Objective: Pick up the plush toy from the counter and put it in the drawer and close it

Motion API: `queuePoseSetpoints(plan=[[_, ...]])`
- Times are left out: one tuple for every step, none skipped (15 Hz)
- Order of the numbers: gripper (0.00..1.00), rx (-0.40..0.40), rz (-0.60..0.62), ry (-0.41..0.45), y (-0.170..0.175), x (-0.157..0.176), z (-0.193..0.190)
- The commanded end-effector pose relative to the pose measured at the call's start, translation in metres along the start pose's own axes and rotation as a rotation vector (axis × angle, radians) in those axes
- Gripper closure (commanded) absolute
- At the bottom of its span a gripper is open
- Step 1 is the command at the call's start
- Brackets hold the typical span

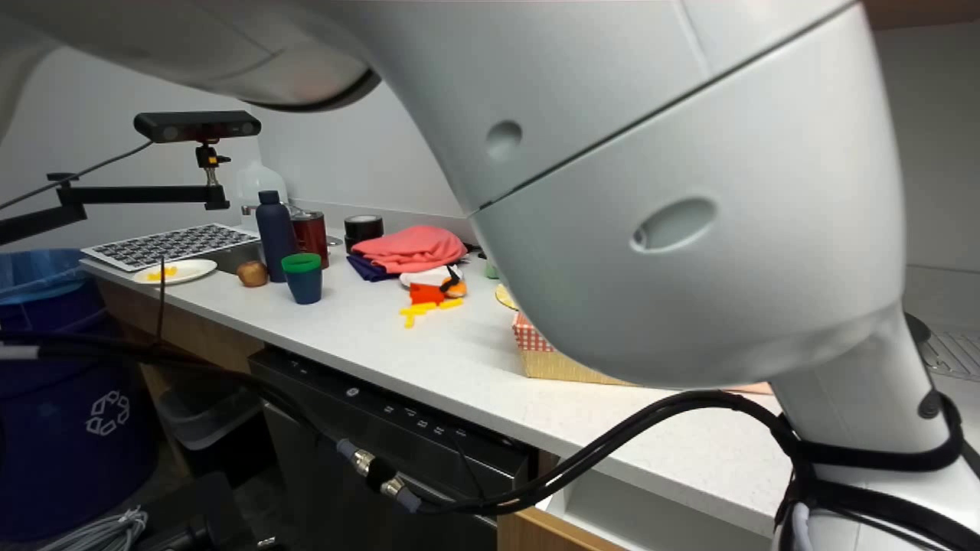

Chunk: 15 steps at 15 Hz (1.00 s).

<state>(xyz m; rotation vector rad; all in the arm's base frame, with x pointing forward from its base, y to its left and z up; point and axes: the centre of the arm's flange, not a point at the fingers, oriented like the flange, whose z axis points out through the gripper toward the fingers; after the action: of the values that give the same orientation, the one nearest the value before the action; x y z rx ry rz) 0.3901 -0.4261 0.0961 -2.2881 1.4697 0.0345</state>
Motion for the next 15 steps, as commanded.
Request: queuePoseSetpoints(plan=[[0.00,-0.015,0.037,0.101,0.015,0.028,-0.038],[0.00,-0.018,0.038,0.102,0.015,0.028,-0.038],[0.00,-0.024,0.036,0.106,0.015,0.029,-0.038],[0.00,-0.028,0.025,0.118,0.014,0.029,-0.039],[0.00,-0.034,0.012,0.119,0.012,0.027,-0.041],[0.00,-0.042,-0.009,0.126,0.009,0.023,-0.044],[0.00,-0.047,-0.028,0.126,0.005,0.020,-0.047],[0.00,-0.041,-0.055,0.116,0.000,0.014,-0.051],[0.00,-0.019,-0.084,0.107,-0.006,0.009,-0.054],[0.00,-0.002,-0.104,0.099,-0.009,0.006,-0.054],[0.00,0.024,-0.128,0.091,-0.011,0.005,-0.052],[0.00,0.041,-0.146,0.086,-0.011,0.005,-0.051],[0.00,0.060,-0.162,0.076,-0.013,0.006,-0.055],[0.00,0.086,-0.163,0.078,-0.015,0.006,-0.062],[0.00,0.015,-0.132,0.052,-0.008,0.004,-0.032]])
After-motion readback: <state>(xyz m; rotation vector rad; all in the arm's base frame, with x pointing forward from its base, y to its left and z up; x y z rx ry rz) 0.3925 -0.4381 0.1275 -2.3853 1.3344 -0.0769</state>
